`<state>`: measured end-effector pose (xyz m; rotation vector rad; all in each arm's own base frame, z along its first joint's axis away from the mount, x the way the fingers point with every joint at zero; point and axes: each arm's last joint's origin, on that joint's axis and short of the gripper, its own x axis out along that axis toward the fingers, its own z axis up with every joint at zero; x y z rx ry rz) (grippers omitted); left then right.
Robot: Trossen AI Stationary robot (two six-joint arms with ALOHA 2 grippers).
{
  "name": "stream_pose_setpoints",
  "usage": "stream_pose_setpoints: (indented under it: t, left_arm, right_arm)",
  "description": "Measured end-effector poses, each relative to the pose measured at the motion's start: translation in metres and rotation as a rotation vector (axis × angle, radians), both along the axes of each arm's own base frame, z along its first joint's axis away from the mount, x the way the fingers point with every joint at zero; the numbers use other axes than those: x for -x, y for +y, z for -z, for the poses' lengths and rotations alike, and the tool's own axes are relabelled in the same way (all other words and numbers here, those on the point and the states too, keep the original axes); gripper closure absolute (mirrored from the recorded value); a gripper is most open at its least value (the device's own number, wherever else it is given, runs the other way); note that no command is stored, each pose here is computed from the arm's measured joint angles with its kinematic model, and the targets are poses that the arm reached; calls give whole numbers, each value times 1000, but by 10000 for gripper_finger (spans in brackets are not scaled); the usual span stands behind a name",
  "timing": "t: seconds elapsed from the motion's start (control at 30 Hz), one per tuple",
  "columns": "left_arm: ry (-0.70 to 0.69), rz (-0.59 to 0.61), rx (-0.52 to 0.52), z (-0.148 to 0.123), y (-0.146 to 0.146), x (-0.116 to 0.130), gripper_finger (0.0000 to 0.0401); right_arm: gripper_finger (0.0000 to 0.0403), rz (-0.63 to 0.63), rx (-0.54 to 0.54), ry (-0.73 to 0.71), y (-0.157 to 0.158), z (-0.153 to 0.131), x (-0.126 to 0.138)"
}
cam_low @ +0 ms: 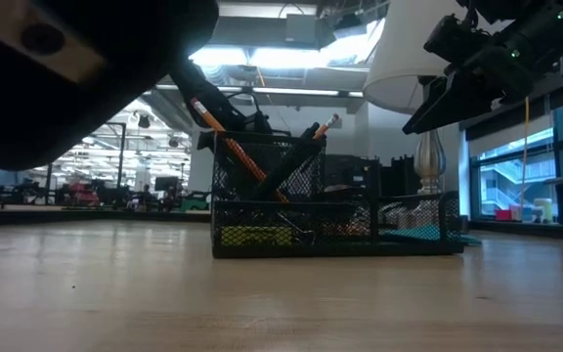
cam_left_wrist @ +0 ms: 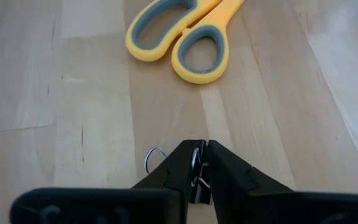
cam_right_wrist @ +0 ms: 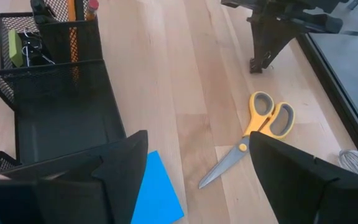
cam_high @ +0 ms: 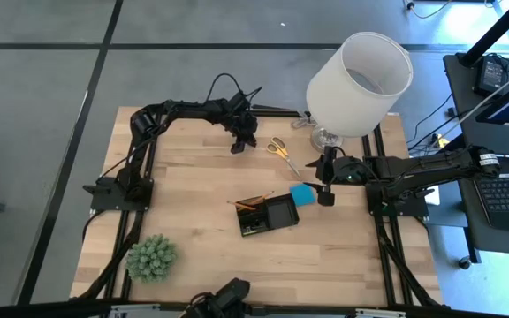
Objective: Pick and place office supplies into organizer
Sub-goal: Put the black binder clip into the desk organizer
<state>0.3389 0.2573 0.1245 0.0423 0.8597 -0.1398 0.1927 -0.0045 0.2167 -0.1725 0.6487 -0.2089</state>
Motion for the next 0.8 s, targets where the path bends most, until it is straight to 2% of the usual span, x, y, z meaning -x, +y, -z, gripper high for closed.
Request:
stream_pose_setpoints:
  t: [0.23,0.5,0.57,0.7,0.8]
  left_arm:
    - [-5,-9,-2,-2,3,2,394]
    - [21,-50,5,-9,2,5,398]
    - [33,-61,-6,-18,0,8,399]
    - [21,-96,-73,-55,-6,15,399]
    - [0,-107,-66,-80,-17,18,399]
  right_arm:
    - [122,0,0,0,0,0,0]
    - [122,2,-2,-1,0,0,0]
    - [122,2,-3,-1,0,0,0]
    - [122,2,-3,6,0,1,0]
    - [122,2,-2,17,0,1,1]
